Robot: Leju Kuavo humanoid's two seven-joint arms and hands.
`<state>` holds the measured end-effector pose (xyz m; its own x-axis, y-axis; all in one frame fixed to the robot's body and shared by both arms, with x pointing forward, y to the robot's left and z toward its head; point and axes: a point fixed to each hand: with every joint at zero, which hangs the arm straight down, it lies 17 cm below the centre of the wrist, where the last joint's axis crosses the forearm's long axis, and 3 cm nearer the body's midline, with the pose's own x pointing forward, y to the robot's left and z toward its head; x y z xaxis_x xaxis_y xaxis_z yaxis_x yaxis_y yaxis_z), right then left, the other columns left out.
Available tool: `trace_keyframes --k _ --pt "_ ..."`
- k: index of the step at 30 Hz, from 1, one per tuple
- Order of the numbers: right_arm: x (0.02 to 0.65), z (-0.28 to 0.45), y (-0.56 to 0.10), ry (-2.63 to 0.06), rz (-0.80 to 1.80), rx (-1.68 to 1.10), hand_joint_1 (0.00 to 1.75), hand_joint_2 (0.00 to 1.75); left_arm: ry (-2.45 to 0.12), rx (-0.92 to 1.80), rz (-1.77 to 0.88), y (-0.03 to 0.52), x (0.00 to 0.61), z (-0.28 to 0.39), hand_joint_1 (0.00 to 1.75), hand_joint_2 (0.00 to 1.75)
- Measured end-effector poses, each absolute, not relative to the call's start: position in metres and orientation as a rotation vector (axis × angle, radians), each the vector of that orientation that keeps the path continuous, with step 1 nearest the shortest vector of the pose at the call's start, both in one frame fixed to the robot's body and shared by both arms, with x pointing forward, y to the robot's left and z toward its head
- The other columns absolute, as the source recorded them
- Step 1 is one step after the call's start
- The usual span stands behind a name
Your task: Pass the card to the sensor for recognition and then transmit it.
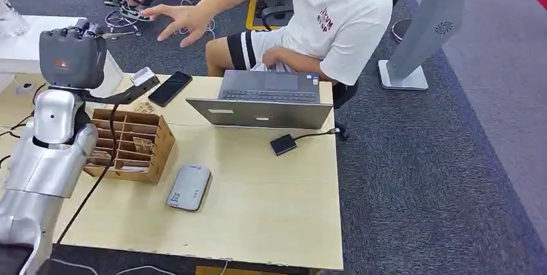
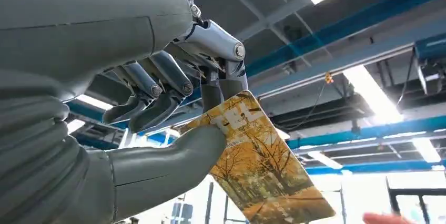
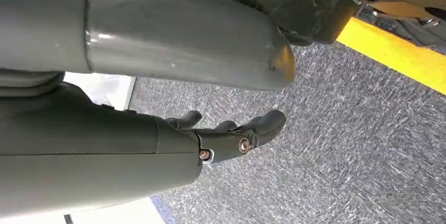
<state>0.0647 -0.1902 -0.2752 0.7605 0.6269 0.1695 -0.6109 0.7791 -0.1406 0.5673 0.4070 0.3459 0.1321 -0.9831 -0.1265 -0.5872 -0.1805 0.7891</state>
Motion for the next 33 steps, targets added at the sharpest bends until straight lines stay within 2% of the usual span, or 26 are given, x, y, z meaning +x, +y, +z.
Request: trace_keyframes --k 17,18,19,27,33 --pt "0.066 -0.275 -0.191 -0.216 0.673 -0.083 0.00 0.00 -1.447 1.805 -0.890 0.425 0.576 0.324 1.75 1.75" --pt "0.066 -0.275 -0.191 -0.217 0.673 -0.084 0.00 0.00 -1.446 1.803 -0.890 0.426 0.576 0.323 0.94 1.75" --pt "0.066 -0.275 -0.191 -0.217 0.674 -0.085 0.00 0.00 -1.447 1.801 -0.889 0.426 0.576 0.322 0.00 1.75" --pt "0.066 -0.275 -0.191 -0.213 0.656 -0.083 0.00 0.00 -1.464 1.786 -0.891 0.421 0.572 0.314 0.00 1.75" --pt "0.064 -0.276 -0.192 -0.206 0.643 -0.086 0.00 0.00 -1.569 1.739 -0.914 0.391 0.542 0.295 0.00 1.75"
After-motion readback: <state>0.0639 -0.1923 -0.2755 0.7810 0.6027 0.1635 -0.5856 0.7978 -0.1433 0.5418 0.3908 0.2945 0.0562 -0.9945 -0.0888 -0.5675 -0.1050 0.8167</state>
